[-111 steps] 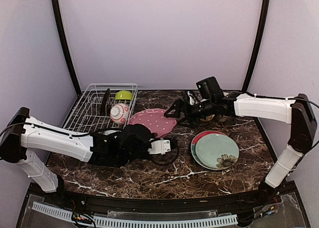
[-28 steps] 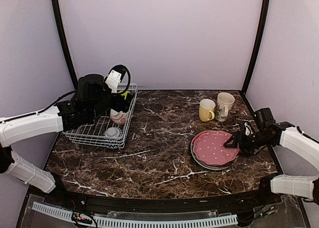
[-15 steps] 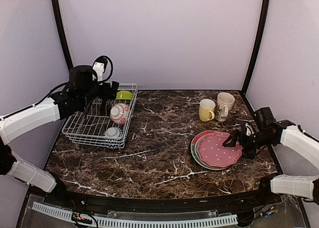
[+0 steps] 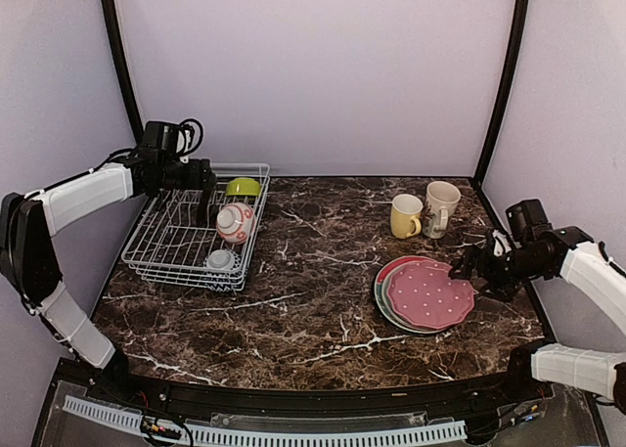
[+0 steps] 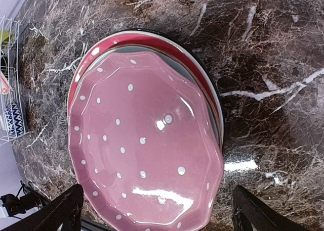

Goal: Unload the mixed dishes from the dish rack
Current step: Place the plate with another plate, then grab the plate from the dish rack, then pass from the left arm to the right

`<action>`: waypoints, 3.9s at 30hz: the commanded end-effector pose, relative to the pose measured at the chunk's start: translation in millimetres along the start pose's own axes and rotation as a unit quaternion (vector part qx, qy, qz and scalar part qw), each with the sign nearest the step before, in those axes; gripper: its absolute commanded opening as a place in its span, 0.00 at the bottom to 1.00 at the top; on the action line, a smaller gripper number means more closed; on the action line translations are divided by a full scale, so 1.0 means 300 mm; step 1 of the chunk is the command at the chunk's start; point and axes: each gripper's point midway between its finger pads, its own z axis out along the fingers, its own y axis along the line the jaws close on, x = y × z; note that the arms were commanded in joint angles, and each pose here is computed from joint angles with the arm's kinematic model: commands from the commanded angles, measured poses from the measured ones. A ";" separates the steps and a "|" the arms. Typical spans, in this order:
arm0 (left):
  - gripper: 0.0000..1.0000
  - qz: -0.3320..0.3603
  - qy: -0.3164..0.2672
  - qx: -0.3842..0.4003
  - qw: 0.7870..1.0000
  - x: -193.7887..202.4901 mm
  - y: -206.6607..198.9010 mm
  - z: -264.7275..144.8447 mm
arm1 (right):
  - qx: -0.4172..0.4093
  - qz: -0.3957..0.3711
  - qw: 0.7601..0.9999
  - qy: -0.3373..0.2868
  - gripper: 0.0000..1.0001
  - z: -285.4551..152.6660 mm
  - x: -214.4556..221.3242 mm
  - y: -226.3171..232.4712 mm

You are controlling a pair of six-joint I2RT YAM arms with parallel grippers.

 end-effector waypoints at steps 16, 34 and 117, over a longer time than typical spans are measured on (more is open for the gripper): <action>0.60 -0.085 0.090 0.175 0.977 0.134 -0.015 0.191 | -0.101 -0.007 0.991 -0.086 0.99 -0.057 -0.168 0.171; 0.12 -0.054 0.141 0.150 0.977 0.184 0.008 0.264 | -0.112 -0.057 0.986 -0.114 0.99 -0.116 -0.292 0.268; 0.02 0.635 -0.223 0.030 0.739 0.489 -1.030 -0.528 | -0.343 -0.154 0.923 0.089 0.14 0.230 0.000 0.976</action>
